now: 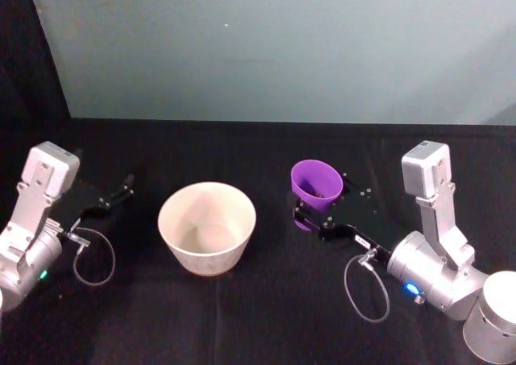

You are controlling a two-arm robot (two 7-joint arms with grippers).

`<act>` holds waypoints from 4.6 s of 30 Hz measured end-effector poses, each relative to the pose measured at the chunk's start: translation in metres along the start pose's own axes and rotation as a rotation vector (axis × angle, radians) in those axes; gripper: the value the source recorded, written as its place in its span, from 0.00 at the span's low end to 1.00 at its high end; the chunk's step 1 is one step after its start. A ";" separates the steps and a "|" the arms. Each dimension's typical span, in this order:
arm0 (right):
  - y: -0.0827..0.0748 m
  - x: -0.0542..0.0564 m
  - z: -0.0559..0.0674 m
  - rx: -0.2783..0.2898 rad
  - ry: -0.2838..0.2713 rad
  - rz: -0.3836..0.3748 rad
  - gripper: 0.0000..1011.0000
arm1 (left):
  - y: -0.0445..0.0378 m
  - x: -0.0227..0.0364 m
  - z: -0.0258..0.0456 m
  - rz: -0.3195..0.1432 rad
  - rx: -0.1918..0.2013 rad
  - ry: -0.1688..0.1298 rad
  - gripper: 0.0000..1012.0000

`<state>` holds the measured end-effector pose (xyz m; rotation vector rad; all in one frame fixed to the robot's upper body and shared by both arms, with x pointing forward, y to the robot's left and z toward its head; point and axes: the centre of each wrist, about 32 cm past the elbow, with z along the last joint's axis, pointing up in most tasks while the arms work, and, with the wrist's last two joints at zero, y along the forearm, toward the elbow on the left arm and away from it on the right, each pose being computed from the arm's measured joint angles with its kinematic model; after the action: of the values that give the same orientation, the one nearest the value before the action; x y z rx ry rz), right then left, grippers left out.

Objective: Pick up the cup and pour the mung beans from the cup into the bowl.

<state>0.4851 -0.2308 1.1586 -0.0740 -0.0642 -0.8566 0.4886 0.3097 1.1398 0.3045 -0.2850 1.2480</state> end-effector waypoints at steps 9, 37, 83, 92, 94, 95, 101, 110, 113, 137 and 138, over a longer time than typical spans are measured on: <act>0.000 0.000 0.000 0.000 0.000 0.000 0.72 | 0.0000 0.0000 0.0000 0.000 0.000 0.000 1.00; 0.016 -0.004 0.034 -0.030 -0.163 0.032 0.72 | 0.0000 0.0000 0.0000 0.000 0.000 0.000 1.00; 0.056 -0.016 0.078 -0.144 -0.499 0.118 0.72 | 0.0000 0.0000 0.0000 0.000 0.000 0.000 1.00; 0.059 -0.025 0.081 -0.163 -0.568 0.131 0.72 | 0.0000 0.0000 0.0000 0.000 0.000 0.000 1.00; 0.060 -0.026 0.082 -0.166 -0.587 0.131 0.72 | 0.0000 0.0000 0.0000 0.000 0.000 0.000 1.00; 0.060 -0.027 0.083 -0.168 -0.598 0.131 0.72 | 0.0000 0.0000 0.0000 0.000 0.000 0.000 1.00; 0.060 -0.030 0.085 -0.177 -0.647 0.127 0.72 | 0.0000 0.0000 0.0000 0.000 0.000 0.000 1.00; 0.061 -0.035 0.088 -0.195 -0.740 0.123 0.72 | 0.0000 0.0000 0.0000 0.000 0.000 0.000 1.00; 0.062 -0.039 0.088 -0.203 -0.783 0.127 0.72 | 0.0000 0.0000 0.0000 0.000 0.000 0.000 1.00; 0.082 -0.057 0.099 -0.271 -1.077 0.163 0.72 | 0.0000 0.0000 0.0000 0.000 0.000 0.000 1.00; 0.082 -0.057 0.100 -0.274 -1.091 0.163 0.72 | 0.0000 0.0000 0.0000 0.000 0.000 0.000 1.00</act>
<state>0.5074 -0.1248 1.2498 -0.7900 -0.9496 -0.5743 0.4886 0.3097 1.1398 0.3045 -0.2850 1.2480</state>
